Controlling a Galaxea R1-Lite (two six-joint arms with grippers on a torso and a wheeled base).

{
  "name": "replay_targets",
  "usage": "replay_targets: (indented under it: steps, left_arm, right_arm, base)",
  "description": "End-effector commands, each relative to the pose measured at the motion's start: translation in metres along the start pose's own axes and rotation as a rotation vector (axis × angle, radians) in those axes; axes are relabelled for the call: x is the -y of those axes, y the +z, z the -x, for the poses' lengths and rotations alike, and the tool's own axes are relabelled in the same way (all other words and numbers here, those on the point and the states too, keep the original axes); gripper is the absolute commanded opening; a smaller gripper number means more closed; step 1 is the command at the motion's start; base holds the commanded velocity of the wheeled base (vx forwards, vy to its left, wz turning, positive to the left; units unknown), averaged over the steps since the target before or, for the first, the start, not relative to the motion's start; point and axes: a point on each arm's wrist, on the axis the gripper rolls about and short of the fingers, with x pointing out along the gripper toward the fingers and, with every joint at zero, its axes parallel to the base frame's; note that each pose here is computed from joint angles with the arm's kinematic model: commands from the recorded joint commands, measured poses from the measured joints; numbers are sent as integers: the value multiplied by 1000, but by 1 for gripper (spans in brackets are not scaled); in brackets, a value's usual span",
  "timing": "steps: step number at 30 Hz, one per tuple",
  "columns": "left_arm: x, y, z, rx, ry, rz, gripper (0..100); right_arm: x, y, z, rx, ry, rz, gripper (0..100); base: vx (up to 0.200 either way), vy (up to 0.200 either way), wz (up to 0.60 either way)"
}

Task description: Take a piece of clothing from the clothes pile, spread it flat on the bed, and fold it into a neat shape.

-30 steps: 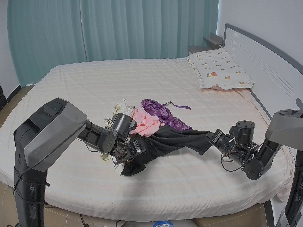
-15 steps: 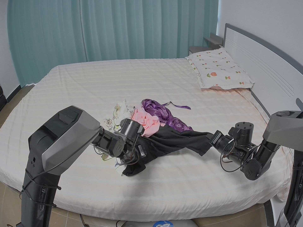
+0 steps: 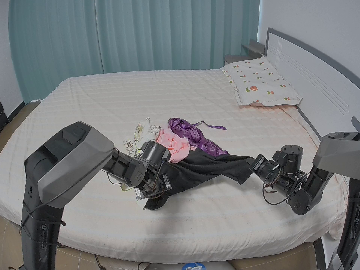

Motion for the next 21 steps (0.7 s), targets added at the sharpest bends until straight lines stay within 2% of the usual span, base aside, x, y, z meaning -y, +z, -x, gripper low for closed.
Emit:
replay_targets:
  steps: [1, 4, 6, 10, 12, 16, 19, 21]
  left_arm:
    - [3, 18, 45, 65, -70, 35, 0]
    - [1, 26, 65, 76, -112, 74, 0]
    - [-3, 34, 93, 91, -174, 129, 0]
    - [-12, 49, 130, 162, -231, 182, 0]
    - [-23, 67, 166, 256, -289, 243, 0]
    - [-35, 82, 215, 379, -367, 291, 0]
    - [-39, 79, 241, 423, -403, 290, 0]
    - [-40, 76, 248, 427, -412, 286, 0]
  right_arm:
    - [-14, 17, 9, 63, 55, -3, 0]
    - [-20, 26, 13, 91, 76, -5, 0]
    - [-29, 41, 22, 141, 112, -8, 0]
    - [-46, 65, 38, 215, 176, -6, 0]
    - [-63, 85, 54, 252, 261, 3, 0]
    - [-87, 108, 73, 305, 379, 25, 0]
    - [-110, 122, 86, 353, 466, 37, 0]
    - [-118, 119, 89, 329, 497, 44, 0]
  base:
    - [0, 0, 0]
    - [0, 0, 0]
    - [0, 0, 0]
    - [0, 0, 0]
    - [0, 0, 0]
    - [0, 0, 0]
    - [0, 0, 0]
    - [0, 0, 0]
